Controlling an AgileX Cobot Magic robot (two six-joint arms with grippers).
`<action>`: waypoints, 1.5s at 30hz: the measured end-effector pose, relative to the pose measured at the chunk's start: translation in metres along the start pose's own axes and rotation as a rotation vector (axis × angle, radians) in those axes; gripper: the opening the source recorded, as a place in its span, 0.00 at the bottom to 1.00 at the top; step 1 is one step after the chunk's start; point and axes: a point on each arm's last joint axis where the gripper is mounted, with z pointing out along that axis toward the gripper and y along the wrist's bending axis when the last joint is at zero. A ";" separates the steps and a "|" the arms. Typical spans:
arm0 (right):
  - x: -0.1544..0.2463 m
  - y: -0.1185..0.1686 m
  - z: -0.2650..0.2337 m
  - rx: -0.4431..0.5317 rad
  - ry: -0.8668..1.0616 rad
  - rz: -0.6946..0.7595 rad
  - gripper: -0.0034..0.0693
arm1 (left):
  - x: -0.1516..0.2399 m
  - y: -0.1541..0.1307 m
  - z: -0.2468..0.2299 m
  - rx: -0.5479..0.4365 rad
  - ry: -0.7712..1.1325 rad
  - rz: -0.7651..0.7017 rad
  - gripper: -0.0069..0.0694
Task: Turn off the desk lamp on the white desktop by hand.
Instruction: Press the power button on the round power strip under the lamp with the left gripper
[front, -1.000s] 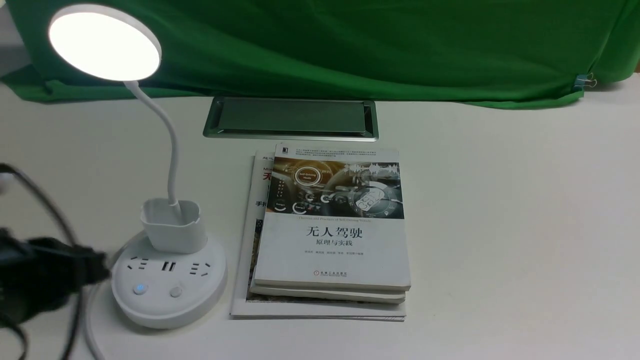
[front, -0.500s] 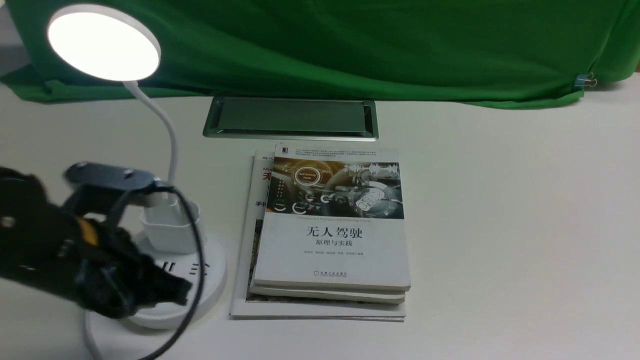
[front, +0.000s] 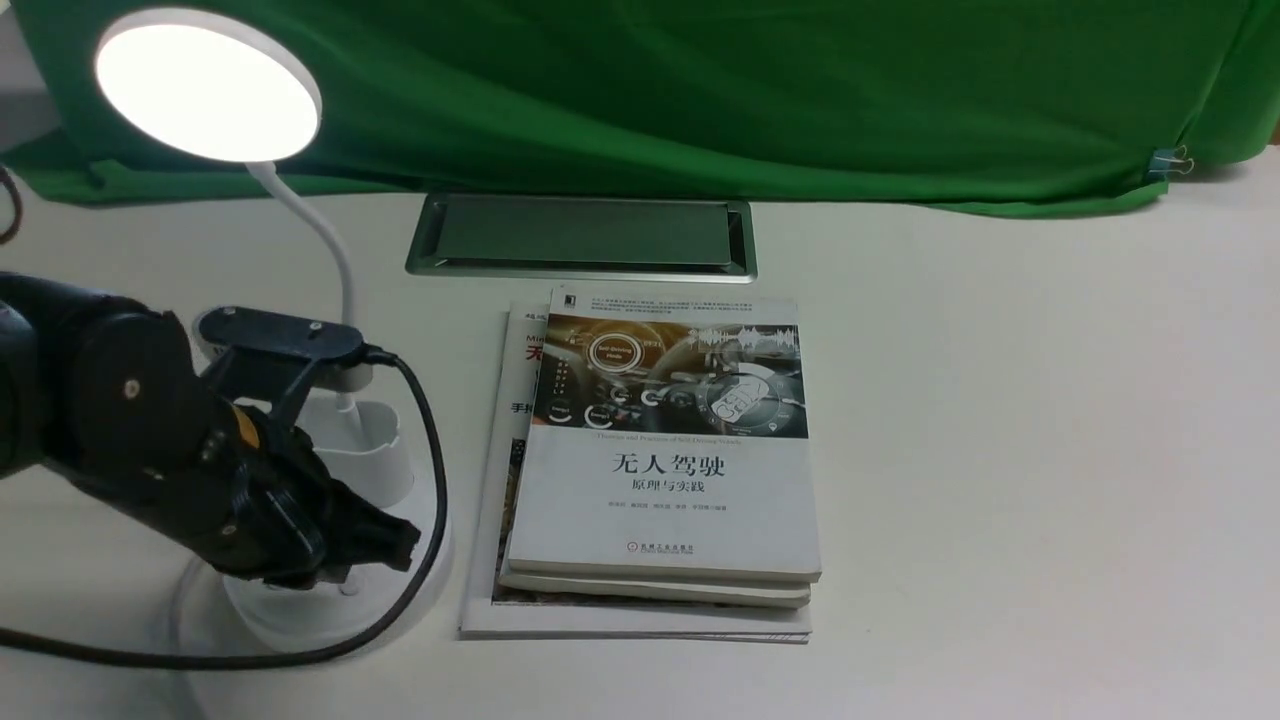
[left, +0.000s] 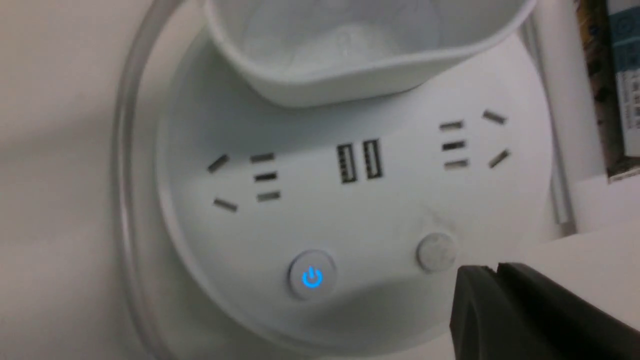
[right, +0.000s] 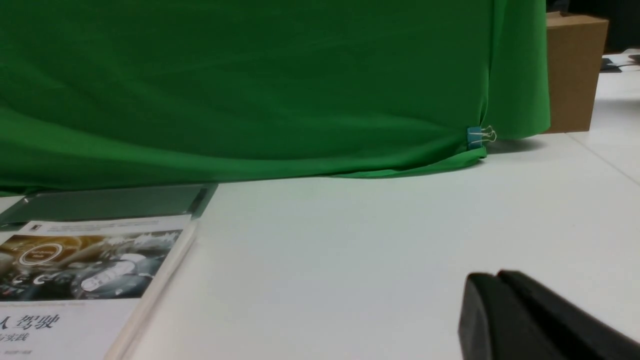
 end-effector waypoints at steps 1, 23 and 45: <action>0.000 0.000 0.000 0.000 0.000 0.000 0.10 | -0.001 0.000 0.000 0.001 -0.001 0.002 0.11; 0.000 0.000 0.000 0.000 0.000 0.000 0.10 | -0.007 0.000 -0.003 -0.002 -0.046 0.009 0.11; 0.000 0.000 0.000 0.000 0.000 0.000 0.10 | 0.004 -0.001 -0.021 0.002 -0.150 -0.023 0.11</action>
